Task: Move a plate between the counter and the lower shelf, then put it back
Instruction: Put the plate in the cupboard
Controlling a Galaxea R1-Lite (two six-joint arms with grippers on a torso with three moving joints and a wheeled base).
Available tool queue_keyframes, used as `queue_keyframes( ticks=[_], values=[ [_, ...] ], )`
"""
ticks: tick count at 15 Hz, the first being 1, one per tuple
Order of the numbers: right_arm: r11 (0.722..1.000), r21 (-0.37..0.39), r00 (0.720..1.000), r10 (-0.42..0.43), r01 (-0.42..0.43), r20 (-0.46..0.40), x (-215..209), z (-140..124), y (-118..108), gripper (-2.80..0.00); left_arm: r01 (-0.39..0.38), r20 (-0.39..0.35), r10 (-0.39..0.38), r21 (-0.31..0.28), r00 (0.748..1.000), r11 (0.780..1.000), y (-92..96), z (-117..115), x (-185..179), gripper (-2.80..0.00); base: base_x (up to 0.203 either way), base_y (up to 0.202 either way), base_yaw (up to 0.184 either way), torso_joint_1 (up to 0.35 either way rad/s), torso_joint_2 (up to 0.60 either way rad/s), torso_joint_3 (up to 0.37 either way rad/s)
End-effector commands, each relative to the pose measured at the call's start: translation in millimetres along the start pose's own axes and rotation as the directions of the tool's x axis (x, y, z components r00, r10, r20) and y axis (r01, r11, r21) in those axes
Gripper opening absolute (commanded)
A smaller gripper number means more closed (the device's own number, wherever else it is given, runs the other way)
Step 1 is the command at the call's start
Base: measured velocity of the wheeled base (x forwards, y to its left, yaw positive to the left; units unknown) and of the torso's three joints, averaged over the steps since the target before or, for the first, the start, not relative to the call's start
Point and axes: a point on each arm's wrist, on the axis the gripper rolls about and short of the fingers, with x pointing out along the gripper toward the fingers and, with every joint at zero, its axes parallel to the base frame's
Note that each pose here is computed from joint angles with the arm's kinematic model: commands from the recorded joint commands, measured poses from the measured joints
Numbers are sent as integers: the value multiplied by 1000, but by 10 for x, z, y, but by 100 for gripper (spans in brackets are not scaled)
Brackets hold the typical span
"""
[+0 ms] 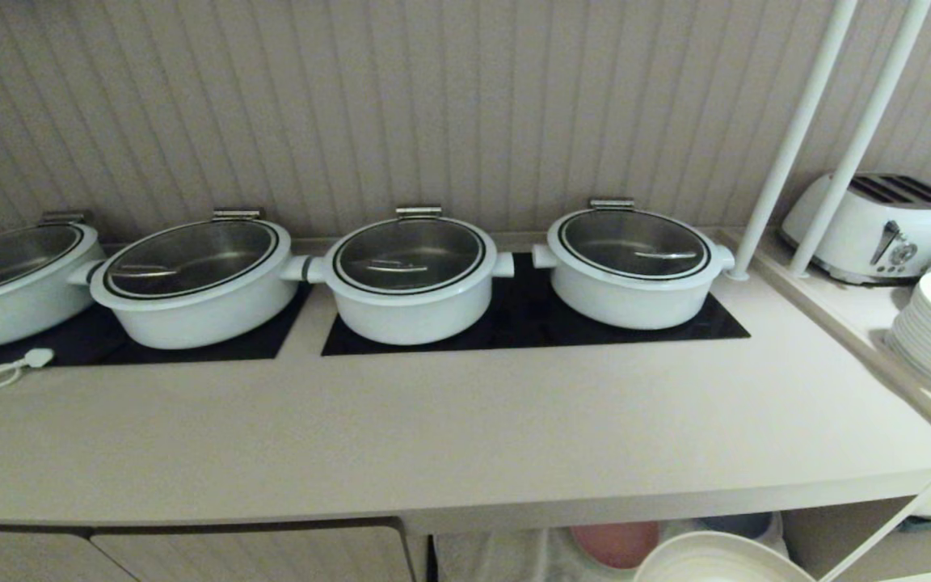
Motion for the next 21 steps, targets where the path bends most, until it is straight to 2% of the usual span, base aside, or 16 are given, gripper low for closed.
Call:
queue_keyframes(
  ticks=[1,11,16,21],
  values=[
    [1000,0,1000,2,-2,0,-2,6,5,-280,-1,1,1,-1,1000,1000,0,1,0,-280,0,0,0,0,0,0],
    [999,-4,999,36,-36,9,-40,74,59,-280,-1,1,1,-1,1000,1000,0,1,0,-280,0,0,0,0,0,0],
    [1000,4,999,12,-11,-29,-78,45,50,-280,-1,1,1,-1,1000,1000,0,1,0,-280,0,0,0,0,0,0],
    [1000,5,1000,14,-14,-26,-87,24,40,-280,-1,0,1,-1,1000,1000,0,1,1,-280,0,0,0,0,0,0]
  ],
)
